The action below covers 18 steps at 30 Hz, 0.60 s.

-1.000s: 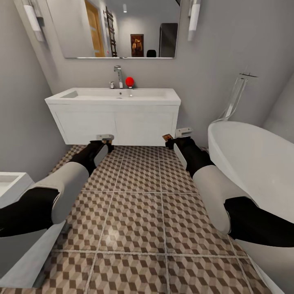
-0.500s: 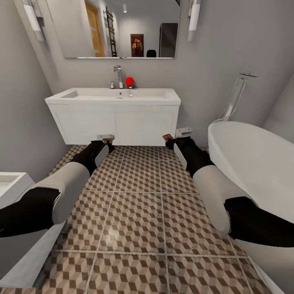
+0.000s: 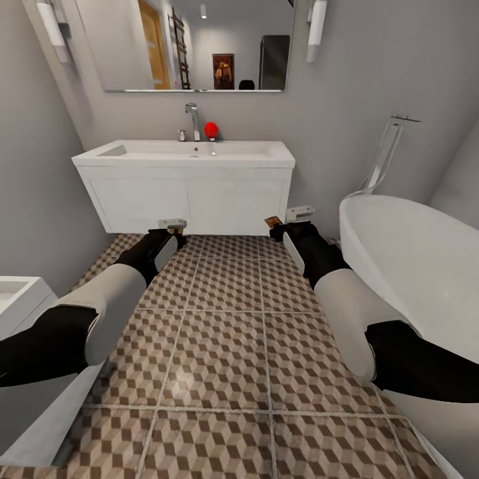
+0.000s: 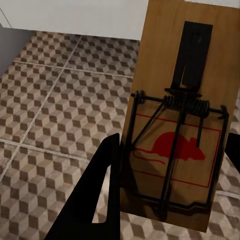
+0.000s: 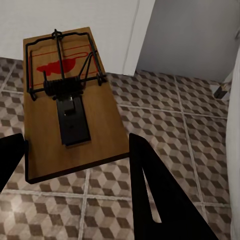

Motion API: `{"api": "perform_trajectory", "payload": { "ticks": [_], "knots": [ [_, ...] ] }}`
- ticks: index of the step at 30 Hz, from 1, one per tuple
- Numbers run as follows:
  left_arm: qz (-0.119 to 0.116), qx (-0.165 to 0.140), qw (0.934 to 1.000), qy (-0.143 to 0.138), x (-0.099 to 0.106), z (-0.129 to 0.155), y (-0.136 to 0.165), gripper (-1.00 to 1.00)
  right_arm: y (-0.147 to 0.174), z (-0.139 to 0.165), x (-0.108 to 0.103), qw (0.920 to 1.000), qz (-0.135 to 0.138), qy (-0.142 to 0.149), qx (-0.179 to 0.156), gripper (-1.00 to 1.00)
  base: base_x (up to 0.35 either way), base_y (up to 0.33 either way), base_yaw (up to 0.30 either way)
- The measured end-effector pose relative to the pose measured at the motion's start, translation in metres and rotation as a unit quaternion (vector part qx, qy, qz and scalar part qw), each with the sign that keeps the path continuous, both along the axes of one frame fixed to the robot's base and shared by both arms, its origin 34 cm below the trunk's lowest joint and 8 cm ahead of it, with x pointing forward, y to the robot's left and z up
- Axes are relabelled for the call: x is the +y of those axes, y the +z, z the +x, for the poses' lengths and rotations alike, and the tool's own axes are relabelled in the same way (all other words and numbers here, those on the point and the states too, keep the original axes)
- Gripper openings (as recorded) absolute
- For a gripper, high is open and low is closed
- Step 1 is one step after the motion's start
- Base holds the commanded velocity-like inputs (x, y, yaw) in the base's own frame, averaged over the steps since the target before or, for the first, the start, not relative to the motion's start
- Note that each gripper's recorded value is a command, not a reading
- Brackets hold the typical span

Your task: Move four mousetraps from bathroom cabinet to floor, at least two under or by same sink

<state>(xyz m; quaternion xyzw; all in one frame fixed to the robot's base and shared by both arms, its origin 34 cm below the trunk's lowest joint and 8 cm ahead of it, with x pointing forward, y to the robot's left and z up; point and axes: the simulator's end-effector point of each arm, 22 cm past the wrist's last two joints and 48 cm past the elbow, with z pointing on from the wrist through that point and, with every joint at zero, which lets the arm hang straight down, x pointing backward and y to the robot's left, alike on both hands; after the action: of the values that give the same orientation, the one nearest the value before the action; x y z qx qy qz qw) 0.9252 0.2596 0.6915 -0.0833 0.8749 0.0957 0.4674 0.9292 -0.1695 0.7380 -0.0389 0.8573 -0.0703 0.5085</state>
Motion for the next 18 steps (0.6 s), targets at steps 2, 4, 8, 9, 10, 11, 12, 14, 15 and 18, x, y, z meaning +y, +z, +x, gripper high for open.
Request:
{"api": "perform_trajectory", "payload": {
  "ticks": [2, 4, 8, 9, 10, 11, 12, 14, 15, 18],
  "knots": [
    [0.0, 0.001, 1.0, 0.0, 0.0, -0.001, -0.006, -1.0, -0.006, -0.001, 0.0, 1.0, 0.0, 0.0, 0.001, -1.0, 0.0, 0.0, 0.0],
    [0.0, 0.003, 1.0, 0.0, 0.0, -0.002, -0.014, -1.0, -0.013, -0.001, 0.0, 1.0, 0.0, 0.0, 0.002, -1.0, 0.0, 0.0, 0.0],
    [-0.001, 0.007, 1.0, 0.0, 0.0, -0.004, -0.028, -1.0, -0.026, -0.003, -0.001, 1.0, 0.0, -0.001, 0.005, -1.0, 0.0, 0.0, 0.0],
    [-0.001, 0.007, 1.0, 0.0, 0.0, -0.004, -0.031, -1.0, -0.03, -0.003, -0.001, 1.0, 0.0, -0.001, 0.006, -1.0, 0.0, 0.0, 0.0],
    [-0.001, 0.008, 1.0, 0.0, 0.0, -0.004, -0.035, -1.0, -0.033, -0.003, -0.001, 1.0, 0.0, -0.001, 0.007, -1.0, 0.0, 0.0, 0.0],
    [0.0, 0.009, 1.0, 0.0, 0.0, -0.005, -0.038, -1.0, -0.037, -0.004, -0.001, 1.0, 0.0, -0.001, 0.008, -1.0, 0.0, 0.0, 0.0],
    [0.0, 0.01, 1.0, 0.0, 0.0, -0.005, -0.041, -1.0, -0.04, -0.004, -0.001, 1.0, 0.0, -0.001, 0.009, -1.0, 0.0, 0.0, 0.0],
    [0.0, 0.011, 0.9999, 0.0, 0.0, -0.006, -0.048, -1.0, -0.048, -0.005, -0.001, 0.9999, 0.0, -0.001, 0.01, -1.0, 0.0, 0.0, 0.0],
    [0.0, 0.012, 0.9999, 0.0, 0.0, -0.006, -0.052, -1.0, -0.051, -0.005, -0.001, 0.9999, 0.0, -0.001, 0.011, -1.0, 0.0, 0.0, 0.0],
    [0.0, 0.014, 0.9999, 0.0, 0.0, -0.008, -0.062, -1.0, -0.062, -0.006, -0.001, 0.9999, 0.0, -0.001, 0.013, -1.0, 0.0, 0.0, 0.0]
  ]
}}
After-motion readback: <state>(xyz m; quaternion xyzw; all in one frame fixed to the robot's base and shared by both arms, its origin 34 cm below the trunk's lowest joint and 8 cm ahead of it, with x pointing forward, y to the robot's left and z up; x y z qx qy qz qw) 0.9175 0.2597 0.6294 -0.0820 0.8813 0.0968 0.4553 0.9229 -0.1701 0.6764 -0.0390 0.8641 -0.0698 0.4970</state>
